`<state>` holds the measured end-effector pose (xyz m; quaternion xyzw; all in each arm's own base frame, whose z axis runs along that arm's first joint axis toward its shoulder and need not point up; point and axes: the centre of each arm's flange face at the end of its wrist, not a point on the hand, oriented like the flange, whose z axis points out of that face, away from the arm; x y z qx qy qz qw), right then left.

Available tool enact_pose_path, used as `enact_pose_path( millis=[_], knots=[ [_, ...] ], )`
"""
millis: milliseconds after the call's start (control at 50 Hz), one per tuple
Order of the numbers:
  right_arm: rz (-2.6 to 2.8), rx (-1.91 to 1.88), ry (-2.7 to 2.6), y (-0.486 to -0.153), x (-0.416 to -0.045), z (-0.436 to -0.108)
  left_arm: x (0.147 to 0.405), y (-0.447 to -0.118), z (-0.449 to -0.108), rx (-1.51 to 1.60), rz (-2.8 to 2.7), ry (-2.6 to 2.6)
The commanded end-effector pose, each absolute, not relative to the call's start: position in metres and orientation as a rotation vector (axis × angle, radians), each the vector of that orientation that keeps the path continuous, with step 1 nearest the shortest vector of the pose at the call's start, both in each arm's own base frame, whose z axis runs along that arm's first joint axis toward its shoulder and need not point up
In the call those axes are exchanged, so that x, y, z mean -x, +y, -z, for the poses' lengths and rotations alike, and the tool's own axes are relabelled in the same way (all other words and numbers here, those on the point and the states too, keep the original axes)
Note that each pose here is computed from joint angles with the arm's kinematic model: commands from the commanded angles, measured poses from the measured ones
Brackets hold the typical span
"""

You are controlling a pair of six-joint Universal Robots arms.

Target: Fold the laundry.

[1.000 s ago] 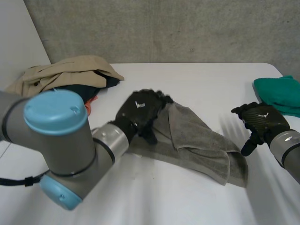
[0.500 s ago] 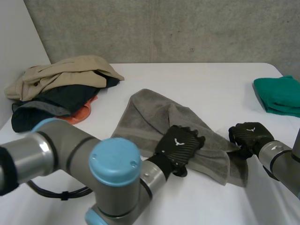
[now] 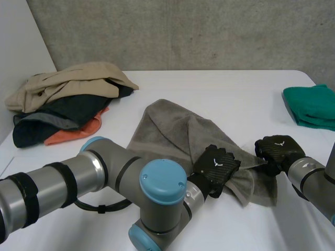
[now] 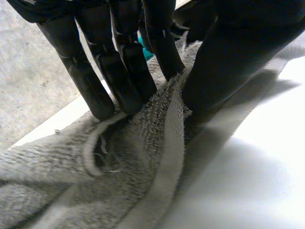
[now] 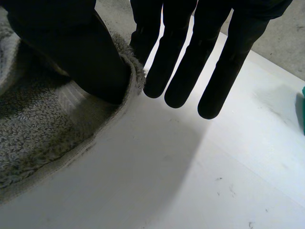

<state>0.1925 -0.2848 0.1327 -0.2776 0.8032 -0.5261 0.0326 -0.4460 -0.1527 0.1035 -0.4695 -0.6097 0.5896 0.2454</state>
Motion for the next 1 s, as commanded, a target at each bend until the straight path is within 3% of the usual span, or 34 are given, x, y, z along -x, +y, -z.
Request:
enact_pose_path(
  millis=[20,80,120,140,300,400,500,620,680,760,880,960,1000],
  knots=[
    [1.63,0.855,2.471,-0.286,-0.192,-0.134,0.444,-0.168,-0.113,1.268,-1.681,-1.672],
    [1.658,0.869,2.468,-0.288,-0.191,-0.139,0.435,-0.179,-0.13,1.214,-1.739,-1.714],
    [1.709,0.874,2.447,-0.29,-0.191,-0.152,0.428,-0.187,-0.158,1.152,-1.816,-1.709],
    [1.744,0.882,2.432,-0.291,-0.191,-0.16,0.414,-0.198,-0.188,1.079,-1.893,-1.716],
    [2.137,1.06,2.23,-0.285,-0.189,-0.249,0.337,-0.23,-0.292,0.713,-2.114,-1.687],
    [2.43,1.094,2.058,-0.275,-0.188,-0.319,0.293,-0.244,-0.323,0.566,-2.189,-1.723],
    [2.481,1.097,2.052,-0.264,-0.184,-0.358,0.255,-0.265,-0.331,0.493,-2.225,-1.829],
    [2.382,1.211,2.13,-0.262,-0.186,-0.368,0.235,-0.279,-0.315,0.467,-2.119,-1.971],
    [2.284,1.334,2.192,-0.273,-0.191,-0.355,0.234,-0.283,-0.307,0.476,-2.079,-2.005],
    [2.178,1.454,2.252,-0.286,-0.204,-0.332,0.236,-0.309,-0.27,0.496,-1.982,-2.109],
    [2.063,1.607,2.414,-0.321,-0.216,-0.287,0.248,-0.349,-0.251,0.496,-1.979,-2.122],
    [2.283,1.523,2.376,-0.357,-0.222,-0.294,0.258,-0.384,-0.266,0.478,-2.087,-2.012],
    [2.47,1.429,2.292,-0.373,-0.226,-0.309,0.261,-0.407,-0.296,0.438,-2.229,-1.854]
  ],
)
